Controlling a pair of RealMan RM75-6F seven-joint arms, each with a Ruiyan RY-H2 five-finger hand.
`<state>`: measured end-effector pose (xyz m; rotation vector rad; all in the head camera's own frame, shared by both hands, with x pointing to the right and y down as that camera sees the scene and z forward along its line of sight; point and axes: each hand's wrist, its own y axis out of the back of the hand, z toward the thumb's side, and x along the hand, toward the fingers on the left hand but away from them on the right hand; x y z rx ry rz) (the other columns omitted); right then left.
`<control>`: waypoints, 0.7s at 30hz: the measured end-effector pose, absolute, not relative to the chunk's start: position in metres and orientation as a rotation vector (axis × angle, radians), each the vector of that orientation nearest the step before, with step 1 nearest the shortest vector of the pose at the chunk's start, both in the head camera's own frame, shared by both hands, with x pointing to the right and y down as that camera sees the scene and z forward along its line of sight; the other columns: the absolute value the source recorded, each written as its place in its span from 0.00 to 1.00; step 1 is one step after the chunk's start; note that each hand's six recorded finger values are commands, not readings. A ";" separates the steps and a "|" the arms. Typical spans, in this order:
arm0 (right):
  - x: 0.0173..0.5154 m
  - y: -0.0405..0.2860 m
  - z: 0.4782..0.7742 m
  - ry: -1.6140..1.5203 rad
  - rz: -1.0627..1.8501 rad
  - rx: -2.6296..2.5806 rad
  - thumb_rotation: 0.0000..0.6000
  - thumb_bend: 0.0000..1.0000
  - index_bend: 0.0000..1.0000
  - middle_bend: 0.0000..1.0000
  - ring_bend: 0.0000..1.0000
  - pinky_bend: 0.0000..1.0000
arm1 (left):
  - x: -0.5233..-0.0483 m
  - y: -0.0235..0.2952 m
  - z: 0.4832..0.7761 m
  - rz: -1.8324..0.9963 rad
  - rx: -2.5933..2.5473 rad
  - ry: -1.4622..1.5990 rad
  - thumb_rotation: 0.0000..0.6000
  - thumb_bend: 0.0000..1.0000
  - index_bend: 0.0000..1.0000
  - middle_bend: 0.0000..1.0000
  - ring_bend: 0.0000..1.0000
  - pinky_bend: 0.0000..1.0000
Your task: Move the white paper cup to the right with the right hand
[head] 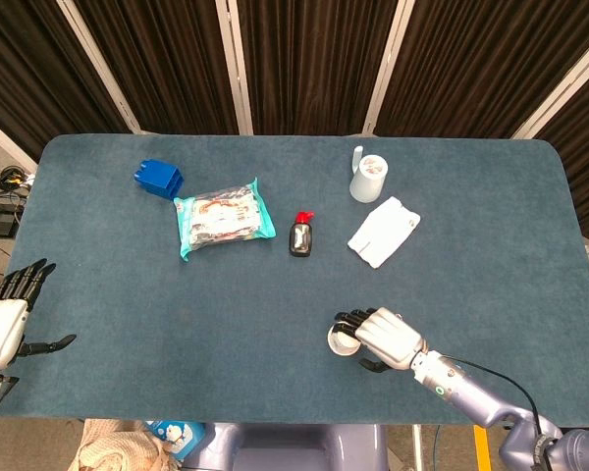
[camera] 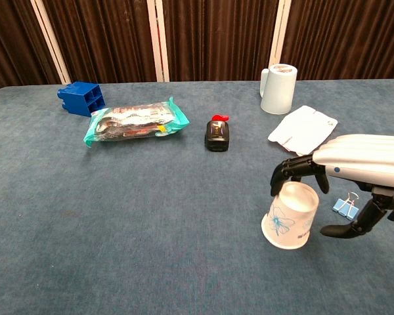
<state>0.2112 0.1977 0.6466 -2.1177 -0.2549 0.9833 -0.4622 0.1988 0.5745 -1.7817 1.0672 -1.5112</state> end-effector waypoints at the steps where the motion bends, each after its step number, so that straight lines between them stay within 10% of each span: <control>1: 0.210 0.197 0.648 -0.263 0.984 -2.118 1.00 0.37 0.42 0.35 0.43 0.55 | -0.462 0.199 0.574 -1.512 -1.782 1.068 1.00 0.00 0.00 0.00 0.00 0.00; 21: 0.220 0.172 0.635 -0.334 1.007 -2.054 1.00 0.39 0.52 0.40 0.48 0.60 | -0.463 0.199 0.574 -1.517 -1.787 1.079 1.00 0.00 0.00 0.00 0.00 0.00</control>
